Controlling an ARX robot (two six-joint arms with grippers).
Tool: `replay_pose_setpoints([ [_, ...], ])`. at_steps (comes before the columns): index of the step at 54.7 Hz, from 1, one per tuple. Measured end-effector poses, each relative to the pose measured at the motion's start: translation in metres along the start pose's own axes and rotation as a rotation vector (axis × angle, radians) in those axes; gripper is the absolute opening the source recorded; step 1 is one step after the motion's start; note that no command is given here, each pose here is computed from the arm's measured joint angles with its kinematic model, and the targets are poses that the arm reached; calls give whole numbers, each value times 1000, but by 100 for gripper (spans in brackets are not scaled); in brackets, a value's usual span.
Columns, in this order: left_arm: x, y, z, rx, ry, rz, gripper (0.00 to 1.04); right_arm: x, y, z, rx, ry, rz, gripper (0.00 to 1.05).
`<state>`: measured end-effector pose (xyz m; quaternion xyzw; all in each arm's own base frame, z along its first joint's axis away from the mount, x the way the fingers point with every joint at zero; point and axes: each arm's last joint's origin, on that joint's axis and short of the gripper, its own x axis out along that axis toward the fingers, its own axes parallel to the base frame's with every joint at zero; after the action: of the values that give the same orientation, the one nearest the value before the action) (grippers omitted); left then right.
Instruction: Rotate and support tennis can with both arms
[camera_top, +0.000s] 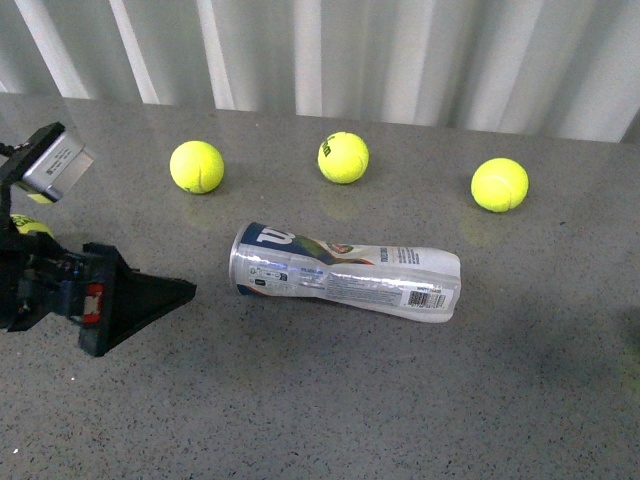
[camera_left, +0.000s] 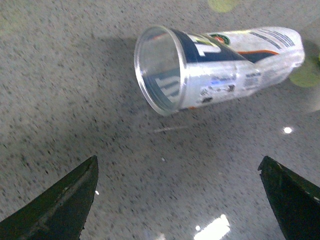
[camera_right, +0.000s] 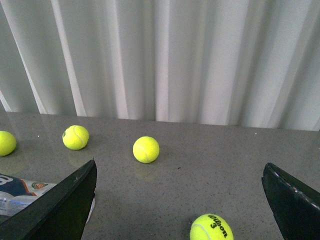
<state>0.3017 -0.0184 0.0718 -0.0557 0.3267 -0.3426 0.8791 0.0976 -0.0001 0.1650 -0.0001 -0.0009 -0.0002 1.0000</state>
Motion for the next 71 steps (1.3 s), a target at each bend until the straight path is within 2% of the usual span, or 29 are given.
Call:
replay_pose_setpoints([
  [29, 45, 17, 31, 90, -81, 83, 98, 0, 0, 0, 0, 0, 0, 98],
  [57, 73, 8, 30, -74, -95, -47, 98, 0, 0, 0, 0, 0, 0, 98],
  [71, 92, -8, 23, -119, -92, -81, 98, 0, 0, 0, 0, 0, 0, 98],
])
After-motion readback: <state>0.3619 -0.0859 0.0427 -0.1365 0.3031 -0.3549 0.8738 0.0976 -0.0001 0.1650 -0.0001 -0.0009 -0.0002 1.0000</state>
